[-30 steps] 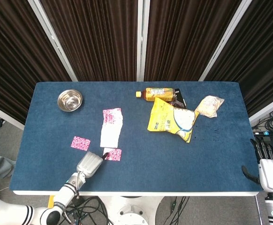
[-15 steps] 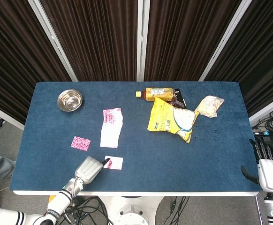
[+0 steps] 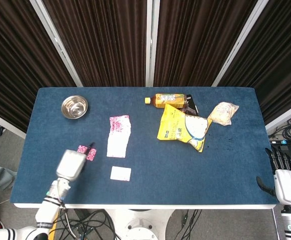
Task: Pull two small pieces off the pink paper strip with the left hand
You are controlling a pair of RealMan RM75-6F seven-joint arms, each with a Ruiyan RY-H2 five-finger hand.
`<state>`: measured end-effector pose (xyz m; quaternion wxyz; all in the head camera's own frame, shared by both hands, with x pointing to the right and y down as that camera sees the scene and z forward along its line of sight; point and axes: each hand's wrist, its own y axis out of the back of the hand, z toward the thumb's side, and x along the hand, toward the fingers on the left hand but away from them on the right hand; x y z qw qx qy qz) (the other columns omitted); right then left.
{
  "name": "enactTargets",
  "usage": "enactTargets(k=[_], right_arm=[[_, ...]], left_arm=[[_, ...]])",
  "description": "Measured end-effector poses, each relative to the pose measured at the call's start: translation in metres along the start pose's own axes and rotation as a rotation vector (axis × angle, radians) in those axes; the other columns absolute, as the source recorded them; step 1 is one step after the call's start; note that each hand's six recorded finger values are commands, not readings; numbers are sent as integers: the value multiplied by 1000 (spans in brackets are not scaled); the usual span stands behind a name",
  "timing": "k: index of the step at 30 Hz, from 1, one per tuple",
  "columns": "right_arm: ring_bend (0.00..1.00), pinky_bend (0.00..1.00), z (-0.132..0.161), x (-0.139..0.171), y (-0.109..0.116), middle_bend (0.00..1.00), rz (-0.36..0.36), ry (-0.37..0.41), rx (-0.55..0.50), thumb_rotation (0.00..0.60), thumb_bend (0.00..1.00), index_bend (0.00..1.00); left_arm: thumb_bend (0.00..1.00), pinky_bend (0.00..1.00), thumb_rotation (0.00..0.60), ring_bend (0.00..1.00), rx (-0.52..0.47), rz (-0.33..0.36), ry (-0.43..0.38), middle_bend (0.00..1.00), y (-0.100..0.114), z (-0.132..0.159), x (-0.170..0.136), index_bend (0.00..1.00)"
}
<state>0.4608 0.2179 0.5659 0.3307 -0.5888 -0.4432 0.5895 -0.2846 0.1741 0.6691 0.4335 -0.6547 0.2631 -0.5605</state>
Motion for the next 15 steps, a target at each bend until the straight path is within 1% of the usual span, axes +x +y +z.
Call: enactTargets(k=[1,2,3,4,5,6,7,9,12,15], right_arm=[[0,0,1,0,0,0,-1,5,-1,600,210,0],[0,0,2,1,0,0,-2,8,-2,600,210,0],[0,0,2,1,0,0,-2,11,-3,600,210,0],[0,0,2,1,0,0,-2,14,-5,600,209,0],[0,0,2,0,0,0,-3,14,-6,600,209,0],[0,0,2,0,-1,0,-3,14,-7,600,210,0],[0,0,2,-1,-1,0,-3,14,-9,600,210,0],[0,0,3,-1,-1,0,-3,16,-12,600,210,0],[0,0,6,-2,-3,0,-2,21,-17,600,210,0],[0,0,8,-3,-4,0,-1,26,-16,600,210,0]], left_arm=[[556,710,600,723,-6,15,24,735,1,-9,-2,138],[520,652,600,605,-18,31,52,632,3,-21,-5,137],[488,570,600,459,-29,40,70,509,3,-29,-7,134],[461,482,600,337,-42,48,88,404,3,-37,-10,131],[427,371,600,211,-61,59,113,294,4,-47,-15,127],[394,277,600,123,-77,69,133,211,4,-55,-20,124],[373,221,600,74,-95,81,153,160,5,-63,-25,122],[337,161,600,16,-134,112,200,99,7,-80,-38,122],[310,127,600,0,-153,161,257,78,11,-99,-59,122],[310,123,600,0,-143,200,277,78,18,-110,-74,122]])
